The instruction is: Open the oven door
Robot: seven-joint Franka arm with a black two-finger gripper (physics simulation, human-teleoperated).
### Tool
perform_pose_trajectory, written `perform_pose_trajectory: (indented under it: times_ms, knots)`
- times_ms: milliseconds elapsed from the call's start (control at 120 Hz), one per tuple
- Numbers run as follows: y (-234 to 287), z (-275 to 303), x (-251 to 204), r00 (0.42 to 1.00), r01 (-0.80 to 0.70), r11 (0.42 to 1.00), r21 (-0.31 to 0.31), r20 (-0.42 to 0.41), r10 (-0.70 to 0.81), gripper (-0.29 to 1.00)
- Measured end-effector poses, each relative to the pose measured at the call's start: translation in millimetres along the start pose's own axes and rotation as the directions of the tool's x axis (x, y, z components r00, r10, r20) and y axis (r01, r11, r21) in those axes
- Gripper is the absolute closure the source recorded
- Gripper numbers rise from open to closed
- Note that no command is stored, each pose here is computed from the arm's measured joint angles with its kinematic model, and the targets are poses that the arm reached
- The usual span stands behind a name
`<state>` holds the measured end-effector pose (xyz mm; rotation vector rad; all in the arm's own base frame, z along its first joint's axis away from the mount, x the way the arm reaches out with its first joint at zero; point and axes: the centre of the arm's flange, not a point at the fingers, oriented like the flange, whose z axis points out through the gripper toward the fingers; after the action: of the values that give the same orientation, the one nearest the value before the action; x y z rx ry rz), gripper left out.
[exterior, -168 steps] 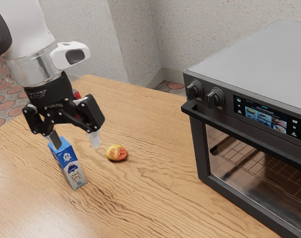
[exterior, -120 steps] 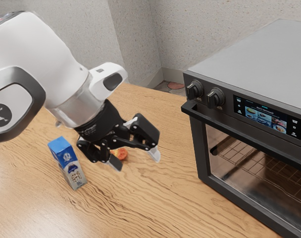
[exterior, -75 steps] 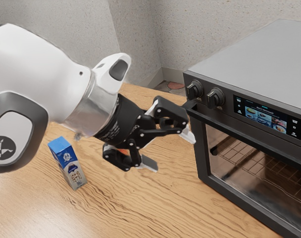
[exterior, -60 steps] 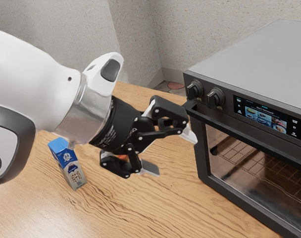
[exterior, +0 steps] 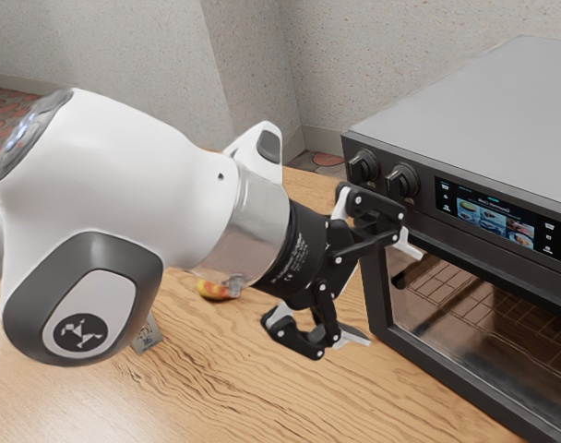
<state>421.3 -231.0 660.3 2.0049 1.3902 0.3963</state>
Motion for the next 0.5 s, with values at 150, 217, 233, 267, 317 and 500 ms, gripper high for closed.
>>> perform_pose_trajectory:
  times_ms: [150,217,233,267,317,500]
  knots:
    - [8,10,2,0.998,0.064,0.998,-0.005,-0.014,-0.064,0.00]
    - [12,16,1,0.996,0.089,0.996,-0.004,-0.017,-0.089,0.00]
    - [13,17,1,0.995,0.095,0.996,-0.003,-0.018,-0.095,0.00]
    - [13,19,1,0.994,0.106,0.994,-0.002,-0.019,-0.106,0.00]
    - [13,22,1,0.993,0.117,0.993,-0.001,-0.023,-0.117,0.00]
    - [24,30,1,0.987,0.157,0.988,-0.008,-0.034,-0.157,0.00]
